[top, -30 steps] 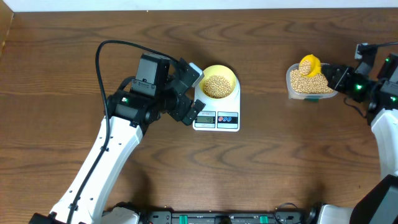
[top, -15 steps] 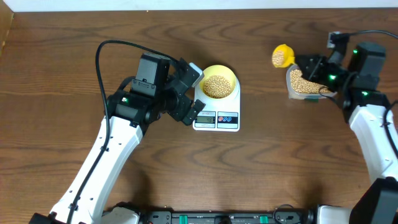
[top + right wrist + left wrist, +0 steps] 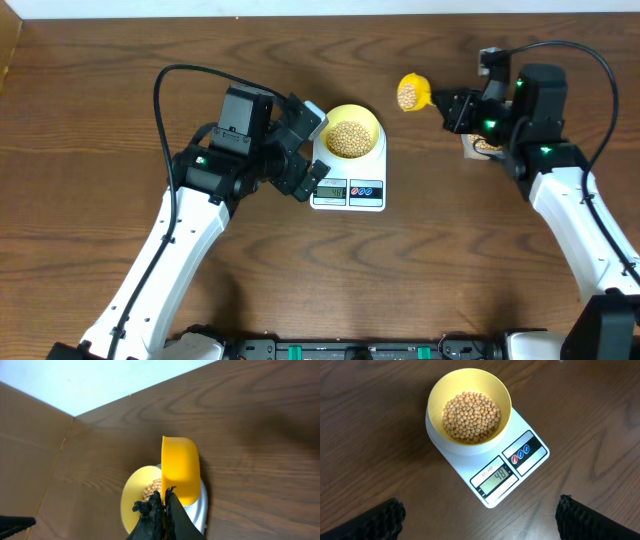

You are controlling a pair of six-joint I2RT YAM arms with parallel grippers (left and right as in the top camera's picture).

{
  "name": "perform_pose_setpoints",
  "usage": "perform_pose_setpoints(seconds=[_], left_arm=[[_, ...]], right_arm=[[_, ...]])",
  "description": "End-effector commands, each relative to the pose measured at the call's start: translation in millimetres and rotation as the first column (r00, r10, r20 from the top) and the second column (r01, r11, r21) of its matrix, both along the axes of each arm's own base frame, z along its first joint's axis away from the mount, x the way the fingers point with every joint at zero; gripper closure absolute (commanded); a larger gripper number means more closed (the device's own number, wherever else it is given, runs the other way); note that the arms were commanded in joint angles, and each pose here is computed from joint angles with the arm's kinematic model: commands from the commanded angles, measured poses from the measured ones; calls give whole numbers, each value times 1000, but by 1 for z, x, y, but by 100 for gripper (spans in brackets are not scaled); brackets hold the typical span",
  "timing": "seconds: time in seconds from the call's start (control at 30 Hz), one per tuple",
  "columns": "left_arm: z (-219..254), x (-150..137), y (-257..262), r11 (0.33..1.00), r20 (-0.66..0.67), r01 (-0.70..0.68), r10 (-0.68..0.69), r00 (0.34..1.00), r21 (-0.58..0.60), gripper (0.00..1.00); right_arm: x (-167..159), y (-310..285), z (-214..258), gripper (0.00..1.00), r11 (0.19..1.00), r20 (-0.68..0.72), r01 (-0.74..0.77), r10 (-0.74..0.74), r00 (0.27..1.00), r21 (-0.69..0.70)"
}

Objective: Scoop item into bowl and weigh 50g on scale
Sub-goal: 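Lift the filled scoop and carry it over the yellow bowl, then tilt the scoop to pour soybeans into the yellow bowl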

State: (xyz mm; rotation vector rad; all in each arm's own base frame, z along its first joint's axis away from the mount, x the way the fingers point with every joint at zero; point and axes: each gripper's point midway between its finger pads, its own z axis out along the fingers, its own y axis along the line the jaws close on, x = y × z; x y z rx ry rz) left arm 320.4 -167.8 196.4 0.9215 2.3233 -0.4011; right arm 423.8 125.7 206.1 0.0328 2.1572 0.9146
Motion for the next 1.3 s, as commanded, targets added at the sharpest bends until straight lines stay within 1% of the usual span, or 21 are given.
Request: perform_pose_setpoints(seconds=[0.0,0.17,0.43,0.77,1.27], left_arm=[[3,-3,0,1000,-1,-2,2,1000,-16,2],[3,-3,0,1000,-2,-2,2,1000,-16,2],[3,-3,0,1000,-2,-2,2,1000,-16,2],[3,-3,0,1000,-2,-2,2,1000,-16,2],[3,-3,0,1000,-2,-2,2,1000,-16,2]], right_arm=[[-3,12,4,99,1000,12,-21,21,1000,2],[-6,30,8,99,998,35,-60,60,998,1],[-6,42,5,99,998,52,-42,44,998,-53],[-13,63,7,99,983,129,-128,145,981,-133],[-13,64,7,99,979,141,-132,154,978,-153]])
